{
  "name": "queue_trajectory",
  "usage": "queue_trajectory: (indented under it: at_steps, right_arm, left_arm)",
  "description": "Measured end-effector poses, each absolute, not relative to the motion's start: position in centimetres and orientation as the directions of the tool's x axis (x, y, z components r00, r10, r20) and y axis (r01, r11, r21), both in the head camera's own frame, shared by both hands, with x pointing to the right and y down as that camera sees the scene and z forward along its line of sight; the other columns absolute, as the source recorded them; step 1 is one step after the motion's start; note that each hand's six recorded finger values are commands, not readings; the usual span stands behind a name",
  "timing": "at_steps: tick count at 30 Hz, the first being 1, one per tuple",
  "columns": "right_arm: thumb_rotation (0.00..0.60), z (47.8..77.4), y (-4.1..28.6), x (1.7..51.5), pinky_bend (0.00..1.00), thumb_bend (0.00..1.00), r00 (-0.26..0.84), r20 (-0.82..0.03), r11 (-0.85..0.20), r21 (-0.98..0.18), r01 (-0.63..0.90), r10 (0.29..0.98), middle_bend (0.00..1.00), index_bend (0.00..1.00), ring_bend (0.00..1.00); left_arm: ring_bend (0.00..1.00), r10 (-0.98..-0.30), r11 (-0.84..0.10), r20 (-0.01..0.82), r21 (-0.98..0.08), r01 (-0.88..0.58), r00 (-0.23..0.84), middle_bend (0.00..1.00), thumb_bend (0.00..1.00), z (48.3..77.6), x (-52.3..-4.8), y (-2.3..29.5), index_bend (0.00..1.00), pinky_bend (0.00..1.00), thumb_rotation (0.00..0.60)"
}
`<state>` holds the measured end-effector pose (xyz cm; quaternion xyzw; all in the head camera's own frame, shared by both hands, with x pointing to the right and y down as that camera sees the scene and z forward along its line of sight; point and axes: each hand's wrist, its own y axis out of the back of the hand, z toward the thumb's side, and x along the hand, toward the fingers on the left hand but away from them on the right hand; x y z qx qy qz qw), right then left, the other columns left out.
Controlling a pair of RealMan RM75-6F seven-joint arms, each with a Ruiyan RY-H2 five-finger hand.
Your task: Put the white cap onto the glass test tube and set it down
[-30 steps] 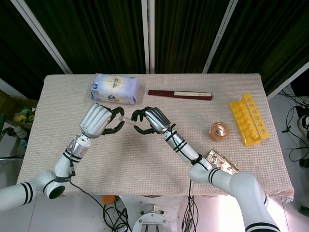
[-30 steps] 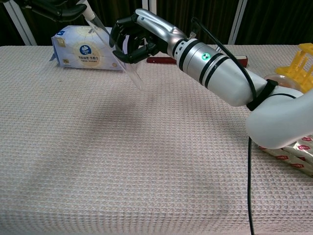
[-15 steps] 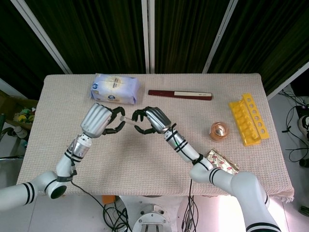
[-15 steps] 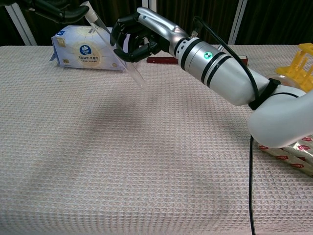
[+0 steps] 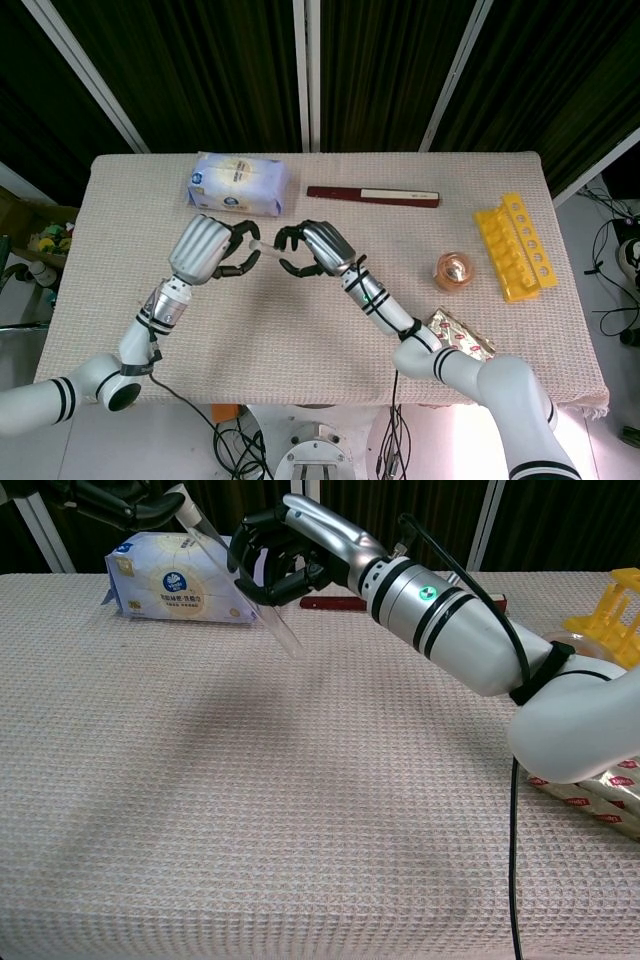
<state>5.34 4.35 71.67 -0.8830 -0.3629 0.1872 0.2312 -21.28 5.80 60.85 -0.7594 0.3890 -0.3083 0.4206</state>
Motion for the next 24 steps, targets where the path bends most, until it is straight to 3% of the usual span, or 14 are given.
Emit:
queue_trajectory:
  at_steps: [24]
  right_arm:
    - [0.6,71.34,4.06,5.28,0.43,0.63,0.661,-0.211,-0.665,-0.482,0.57,0.72,0.68,0.82,0.53]
  left_arm:
    - [0.87,-0.837,-0.305,0.132,-0.918,-0.252,0.532,0.92,0.48,60.72,-21.22,5.75,0.63,0.99,0.475]
